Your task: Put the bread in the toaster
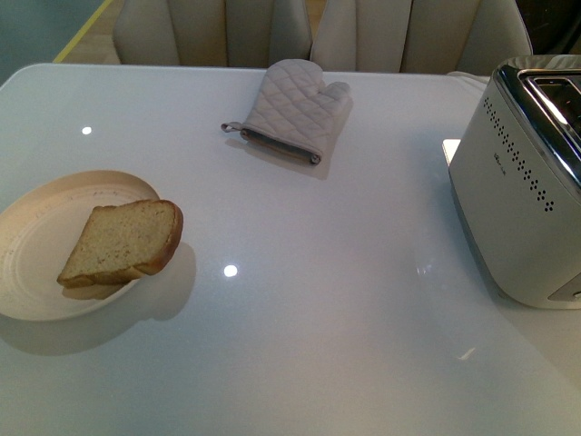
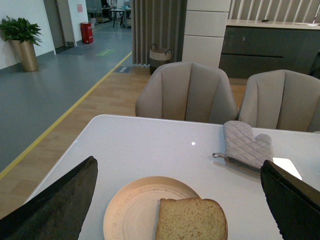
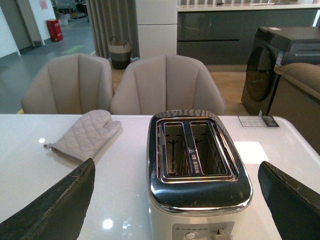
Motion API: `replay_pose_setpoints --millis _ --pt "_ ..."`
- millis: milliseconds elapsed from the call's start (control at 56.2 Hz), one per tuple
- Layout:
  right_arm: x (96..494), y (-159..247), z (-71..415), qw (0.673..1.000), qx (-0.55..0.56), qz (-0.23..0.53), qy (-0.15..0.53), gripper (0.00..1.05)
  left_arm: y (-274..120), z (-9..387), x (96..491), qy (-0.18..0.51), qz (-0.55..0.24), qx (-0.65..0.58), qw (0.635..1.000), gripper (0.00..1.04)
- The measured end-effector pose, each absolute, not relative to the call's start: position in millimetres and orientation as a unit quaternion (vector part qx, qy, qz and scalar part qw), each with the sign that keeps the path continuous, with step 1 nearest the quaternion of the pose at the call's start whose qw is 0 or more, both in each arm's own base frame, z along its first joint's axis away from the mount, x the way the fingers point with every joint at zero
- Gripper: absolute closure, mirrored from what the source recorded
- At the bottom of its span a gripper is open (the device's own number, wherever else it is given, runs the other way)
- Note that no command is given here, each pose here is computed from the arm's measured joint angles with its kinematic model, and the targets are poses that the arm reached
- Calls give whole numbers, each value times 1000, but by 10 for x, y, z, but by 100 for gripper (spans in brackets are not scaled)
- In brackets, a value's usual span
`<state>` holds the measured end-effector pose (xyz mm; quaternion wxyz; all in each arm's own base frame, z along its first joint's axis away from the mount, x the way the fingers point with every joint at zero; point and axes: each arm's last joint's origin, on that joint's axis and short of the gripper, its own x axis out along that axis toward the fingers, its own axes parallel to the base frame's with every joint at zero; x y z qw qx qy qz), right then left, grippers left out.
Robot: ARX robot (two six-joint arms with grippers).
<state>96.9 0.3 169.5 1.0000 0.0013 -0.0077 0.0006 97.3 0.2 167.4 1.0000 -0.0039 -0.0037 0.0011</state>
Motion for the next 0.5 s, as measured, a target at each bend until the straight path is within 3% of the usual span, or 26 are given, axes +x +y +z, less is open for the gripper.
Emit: replay_pose_setpoints --millis 498 --pt "969 3 1695 1000 1 1 -8 9 2 1674 973 -4 1 -4 1000 7"
